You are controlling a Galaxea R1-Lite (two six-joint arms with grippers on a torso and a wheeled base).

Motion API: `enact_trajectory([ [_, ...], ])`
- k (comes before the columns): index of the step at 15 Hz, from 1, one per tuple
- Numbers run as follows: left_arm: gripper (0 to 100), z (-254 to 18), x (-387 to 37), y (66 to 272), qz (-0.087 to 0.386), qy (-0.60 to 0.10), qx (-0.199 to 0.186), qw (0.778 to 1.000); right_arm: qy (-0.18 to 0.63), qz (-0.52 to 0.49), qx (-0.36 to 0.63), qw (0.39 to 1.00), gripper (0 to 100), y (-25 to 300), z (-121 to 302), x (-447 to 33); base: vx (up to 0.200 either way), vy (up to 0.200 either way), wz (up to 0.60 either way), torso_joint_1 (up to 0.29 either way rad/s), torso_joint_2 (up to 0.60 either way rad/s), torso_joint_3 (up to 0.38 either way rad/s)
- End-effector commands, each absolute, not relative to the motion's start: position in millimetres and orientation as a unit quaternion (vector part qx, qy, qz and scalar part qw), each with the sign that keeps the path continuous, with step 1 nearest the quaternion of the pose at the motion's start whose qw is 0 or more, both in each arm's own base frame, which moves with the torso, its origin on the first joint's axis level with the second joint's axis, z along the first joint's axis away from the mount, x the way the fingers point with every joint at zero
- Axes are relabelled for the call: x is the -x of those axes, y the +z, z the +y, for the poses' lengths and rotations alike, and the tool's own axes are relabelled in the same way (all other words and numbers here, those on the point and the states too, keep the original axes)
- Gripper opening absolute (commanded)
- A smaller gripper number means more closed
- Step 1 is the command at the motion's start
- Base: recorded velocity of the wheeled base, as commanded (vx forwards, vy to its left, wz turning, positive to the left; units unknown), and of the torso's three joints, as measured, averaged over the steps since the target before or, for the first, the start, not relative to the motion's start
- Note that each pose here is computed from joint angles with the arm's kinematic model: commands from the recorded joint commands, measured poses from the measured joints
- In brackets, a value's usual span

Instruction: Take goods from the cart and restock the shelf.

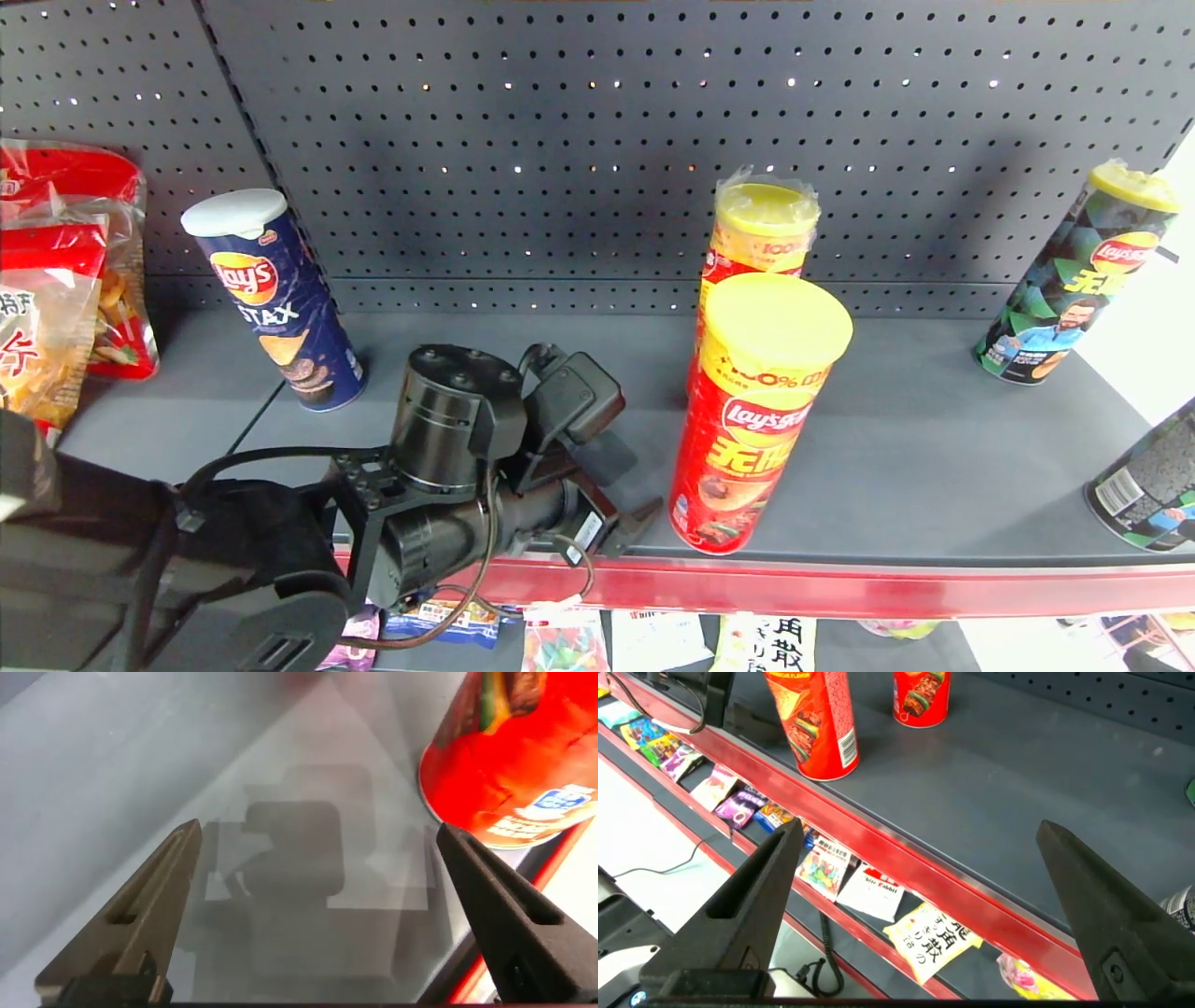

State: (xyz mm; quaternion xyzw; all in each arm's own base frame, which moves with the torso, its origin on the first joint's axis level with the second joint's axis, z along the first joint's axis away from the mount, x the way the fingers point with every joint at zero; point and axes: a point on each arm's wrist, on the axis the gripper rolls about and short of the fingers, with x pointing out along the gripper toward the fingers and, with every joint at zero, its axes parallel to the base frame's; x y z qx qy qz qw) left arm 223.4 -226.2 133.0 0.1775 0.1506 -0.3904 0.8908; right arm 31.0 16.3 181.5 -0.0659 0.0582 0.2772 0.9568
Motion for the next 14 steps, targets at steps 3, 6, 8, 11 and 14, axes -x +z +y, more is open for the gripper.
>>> enact_trajectory([
  [3, 100, -228.4, -223.2, 133.9, 0.148, -0.394, -0.177, 0.890, 0.278, 0.060, 0.066, 0.957, 100, 181.4, 16.5, -31.6, 0.000, 0.000, 0.00, 0.000, 0.00, 0.000],
  [6, 100, -232.0, -229.5, 134.3, 0.146, -0.391, -0.173, 0.892, 0.278, 0.060, 0.066, 0.957, 100, 181.4, 16.5, -31.6, 0.000, 0.000, 0.00, 0.000, 0.00, 0.000],
  [8, 100, -233.4, -231.6, 135.6, 0.145, -0.389, -0.169, 0.894, 0.278, 0.060, 0.066, 0.957, 100, 181.4, 16.5, -31.6, 0.000, 0.000, 0.00, 0.000, 0.00, 0.000],
  [11, 100, -235.4, -233.6, 136.2, 0.143, -0.389, -0.167, 0.895, 0.278, 0.060, 0.066, 0.957, 100, 181.4, 16.5, -31.6, 0.000, 0.000, 0.00, 0.000, 0.00, 0.000],
  [14, 100, -238.1, -236.4, 137.3, 0.139, -0.387, -0.166, 0.896, 0.278, 0.060, 0.066, 0.957, 100, 181.4, 16.5, -31.6, 0.000, 0.000, 0.00, 0.000, 0.00, 0.000],
])
